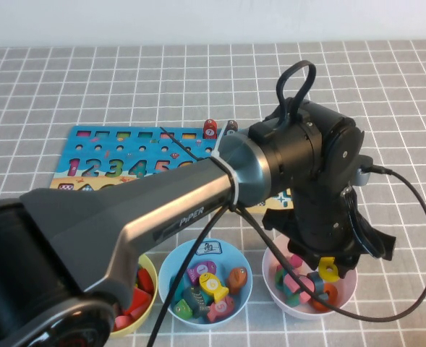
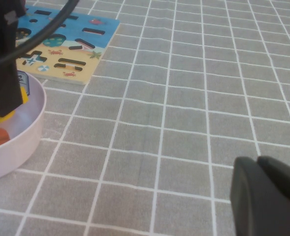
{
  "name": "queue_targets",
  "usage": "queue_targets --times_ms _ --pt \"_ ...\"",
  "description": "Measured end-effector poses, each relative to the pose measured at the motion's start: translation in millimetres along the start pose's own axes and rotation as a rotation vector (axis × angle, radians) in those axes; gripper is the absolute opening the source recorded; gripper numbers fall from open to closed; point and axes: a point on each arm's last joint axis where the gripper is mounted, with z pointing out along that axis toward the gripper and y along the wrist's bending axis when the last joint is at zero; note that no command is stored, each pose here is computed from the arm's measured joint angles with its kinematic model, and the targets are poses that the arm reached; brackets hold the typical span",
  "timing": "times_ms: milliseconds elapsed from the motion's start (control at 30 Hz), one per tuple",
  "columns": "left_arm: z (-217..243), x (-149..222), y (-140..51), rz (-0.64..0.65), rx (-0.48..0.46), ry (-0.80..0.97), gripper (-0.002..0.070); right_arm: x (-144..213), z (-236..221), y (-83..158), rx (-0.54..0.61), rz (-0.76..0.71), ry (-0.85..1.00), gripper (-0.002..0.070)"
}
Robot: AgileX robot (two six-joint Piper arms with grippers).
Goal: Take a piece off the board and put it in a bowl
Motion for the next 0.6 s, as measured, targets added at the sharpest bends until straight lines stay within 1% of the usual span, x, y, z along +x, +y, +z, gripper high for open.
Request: queue_targets --times_ms 333,467,600 --pt "7.6 -2.7 -0.4 0.001 0.007 -0.013 0.0345 0.0 0.0 0.0 0.0 0.0 0.0 -0.0017" --pt "6.6 -3.0 0.2 0.006 0.0 -0.019 0.0353 0.0 0.0 0.0 0.0 0.0 0.0 -0.0017" --pt "-7.3 -4.7 3.8 0.057 -0.045 -0.066 0.0353 0.0 0.0 0.0 0.0 0.0 0.0 -0.0017"
